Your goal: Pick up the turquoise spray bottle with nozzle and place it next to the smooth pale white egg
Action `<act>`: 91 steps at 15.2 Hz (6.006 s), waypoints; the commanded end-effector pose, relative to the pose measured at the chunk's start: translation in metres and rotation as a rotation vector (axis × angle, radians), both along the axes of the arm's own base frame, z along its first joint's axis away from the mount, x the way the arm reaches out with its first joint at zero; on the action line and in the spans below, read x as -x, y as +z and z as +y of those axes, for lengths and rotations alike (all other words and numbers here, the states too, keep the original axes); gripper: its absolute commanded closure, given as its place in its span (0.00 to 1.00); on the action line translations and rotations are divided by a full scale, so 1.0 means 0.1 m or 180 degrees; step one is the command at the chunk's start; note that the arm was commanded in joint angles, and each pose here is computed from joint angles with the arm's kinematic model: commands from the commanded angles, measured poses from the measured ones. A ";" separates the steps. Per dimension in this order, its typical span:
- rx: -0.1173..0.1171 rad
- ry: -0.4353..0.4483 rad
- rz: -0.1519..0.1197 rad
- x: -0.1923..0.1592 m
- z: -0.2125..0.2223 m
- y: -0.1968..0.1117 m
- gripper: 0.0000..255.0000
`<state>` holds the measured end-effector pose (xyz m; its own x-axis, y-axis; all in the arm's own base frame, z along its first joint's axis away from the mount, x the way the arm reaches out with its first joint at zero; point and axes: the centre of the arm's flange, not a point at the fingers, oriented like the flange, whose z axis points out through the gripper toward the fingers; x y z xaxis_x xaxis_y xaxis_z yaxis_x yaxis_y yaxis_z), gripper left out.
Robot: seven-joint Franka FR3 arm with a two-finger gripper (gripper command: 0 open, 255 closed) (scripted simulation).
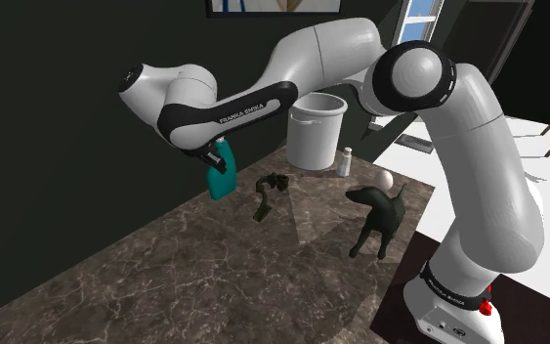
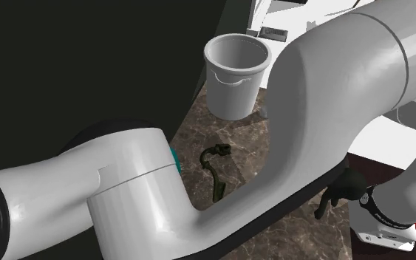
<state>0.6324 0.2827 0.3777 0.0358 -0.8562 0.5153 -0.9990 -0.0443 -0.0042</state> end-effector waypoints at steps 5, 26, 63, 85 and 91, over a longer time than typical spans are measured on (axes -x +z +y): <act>0.0000 0.0000 0.0000 0.01 0.00 0.31 1.00; 0.0000 0.0000 0.0000 0.01 0.00 1.36 1.00; 0.0000 0.0000 0.0000 2.88 -3.76 2.57 1.00; 0.0000 0.0000 0.0000 4.03 -5.27 2.63 1.00; 0.0000 0.0000 0.0000 4.03 -5.27 2.32 1.00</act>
<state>0.2307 -0.2447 0.6148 0.0360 -0.8564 0.5150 -0.9990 -0.0441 -0.0036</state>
